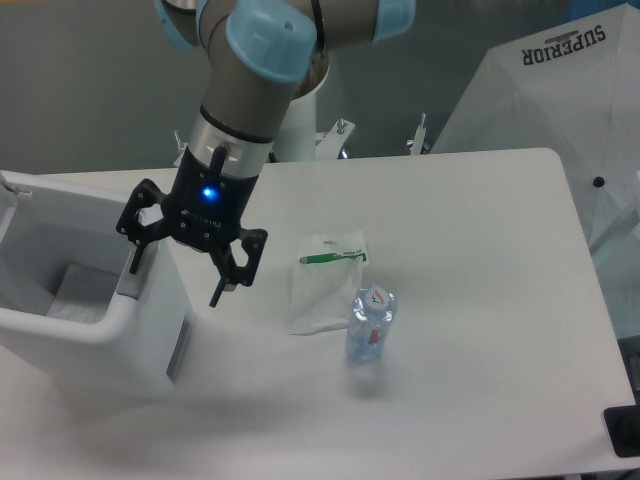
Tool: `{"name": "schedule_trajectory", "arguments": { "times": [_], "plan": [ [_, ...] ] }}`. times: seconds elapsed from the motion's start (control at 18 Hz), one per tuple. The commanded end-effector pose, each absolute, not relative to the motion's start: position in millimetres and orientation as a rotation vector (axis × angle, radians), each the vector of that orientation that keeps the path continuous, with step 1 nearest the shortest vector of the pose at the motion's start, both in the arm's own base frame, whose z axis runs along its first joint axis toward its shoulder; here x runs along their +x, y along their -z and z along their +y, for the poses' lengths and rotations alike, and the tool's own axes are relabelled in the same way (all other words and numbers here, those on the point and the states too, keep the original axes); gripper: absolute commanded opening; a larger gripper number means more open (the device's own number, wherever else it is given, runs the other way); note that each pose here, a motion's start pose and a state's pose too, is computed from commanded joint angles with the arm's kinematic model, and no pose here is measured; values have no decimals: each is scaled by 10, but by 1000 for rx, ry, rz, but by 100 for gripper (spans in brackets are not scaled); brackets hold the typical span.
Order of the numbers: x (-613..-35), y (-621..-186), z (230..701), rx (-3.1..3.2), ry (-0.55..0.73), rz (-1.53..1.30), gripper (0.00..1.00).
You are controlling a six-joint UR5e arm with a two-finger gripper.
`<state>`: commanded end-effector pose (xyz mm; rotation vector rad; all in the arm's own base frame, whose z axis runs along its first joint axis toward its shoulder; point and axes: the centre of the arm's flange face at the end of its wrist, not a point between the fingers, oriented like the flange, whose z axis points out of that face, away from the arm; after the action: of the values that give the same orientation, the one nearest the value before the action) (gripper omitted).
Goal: Open the trash can
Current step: 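Lift the gripper away from the open trash can toward the plastic bag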
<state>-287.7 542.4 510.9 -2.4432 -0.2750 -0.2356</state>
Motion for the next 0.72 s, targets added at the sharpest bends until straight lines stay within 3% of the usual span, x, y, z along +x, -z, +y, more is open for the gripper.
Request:
{"name": "schedule_trajectory", "arguments": {
  "times": [0.28, 0.72],
  "plan": [
    [-3744, -5140, 4904, -2417, 102, -332, 100],
    [-4978, -4484, 3881, -2502, -75, -212, 100]
  ]
}}
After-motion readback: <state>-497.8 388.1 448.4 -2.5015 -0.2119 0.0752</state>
